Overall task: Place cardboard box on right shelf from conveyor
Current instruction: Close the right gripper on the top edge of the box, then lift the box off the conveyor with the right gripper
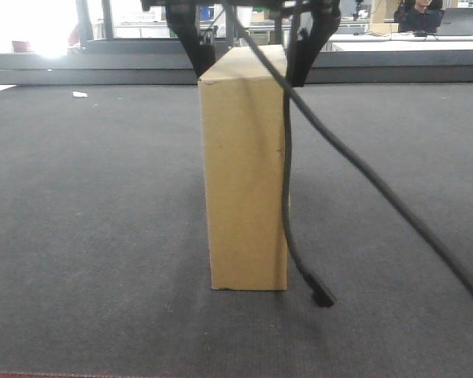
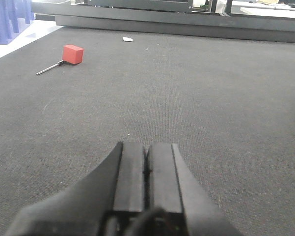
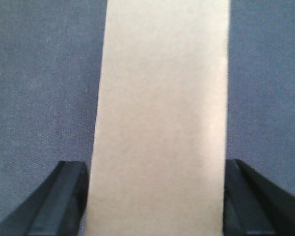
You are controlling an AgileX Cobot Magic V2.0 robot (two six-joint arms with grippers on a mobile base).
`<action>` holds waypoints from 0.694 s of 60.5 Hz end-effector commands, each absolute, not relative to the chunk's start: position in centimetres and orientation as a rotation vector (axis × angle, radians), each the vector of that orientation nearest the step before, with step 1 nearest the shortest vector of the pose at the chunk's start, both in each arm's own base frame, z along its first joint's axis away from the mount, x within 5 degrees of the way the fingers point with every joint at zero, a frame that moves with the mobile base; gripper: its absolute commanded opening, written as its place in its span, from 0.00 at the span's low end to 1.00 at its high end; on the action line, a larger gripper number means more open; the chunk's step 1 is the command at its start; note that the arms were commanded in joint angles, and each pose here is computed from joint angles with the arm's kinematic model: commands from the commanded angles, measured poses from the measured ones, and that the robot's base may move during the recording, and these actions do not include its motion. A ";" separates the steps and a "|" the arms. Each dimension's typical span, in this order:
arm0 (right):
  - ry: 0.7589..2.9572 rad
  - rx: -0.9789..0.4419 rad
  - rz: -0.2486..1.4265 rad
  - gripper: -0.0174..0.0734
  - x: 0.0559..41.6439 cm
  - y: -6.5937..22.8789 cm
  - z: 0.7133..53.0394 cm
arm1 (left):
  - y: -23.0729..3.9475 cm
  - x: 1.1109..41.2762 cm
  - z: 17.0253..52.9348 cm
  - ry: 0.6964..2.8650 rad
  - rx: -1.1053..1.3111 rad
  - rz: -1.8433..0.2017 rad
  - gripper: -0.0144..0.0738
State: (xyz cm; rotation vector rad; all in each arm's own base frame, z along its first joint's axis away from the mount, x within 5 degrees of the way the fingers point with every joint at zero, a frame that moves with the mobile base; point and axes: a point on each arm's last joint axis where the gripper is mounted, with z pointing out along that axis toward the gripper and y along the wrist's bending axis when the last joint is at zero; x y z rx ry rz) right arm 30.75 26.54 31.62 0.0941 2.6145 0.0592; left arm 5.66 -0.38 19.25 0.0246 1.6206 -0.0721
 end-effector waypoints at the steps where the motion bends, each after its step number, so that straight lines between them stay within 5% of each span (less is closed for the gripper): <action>1: 2.525 0.108 0.119 0.72 30.6 25.7 34.6 | -0.3 5.6 19.8 1.530 0.013 -0.072 0.03; 14: 2.526 0.119 0.119 0.43 30.7 25.4 34.7 | -0.3 5.6 19.8 1.530 0.013 -0.072 0.03; 42: 2.338 -0.178 0.151 0.42 29.3 21.6 41.0 | -0.3 5.6 19.8 1.530 0.013 -0.072 0.03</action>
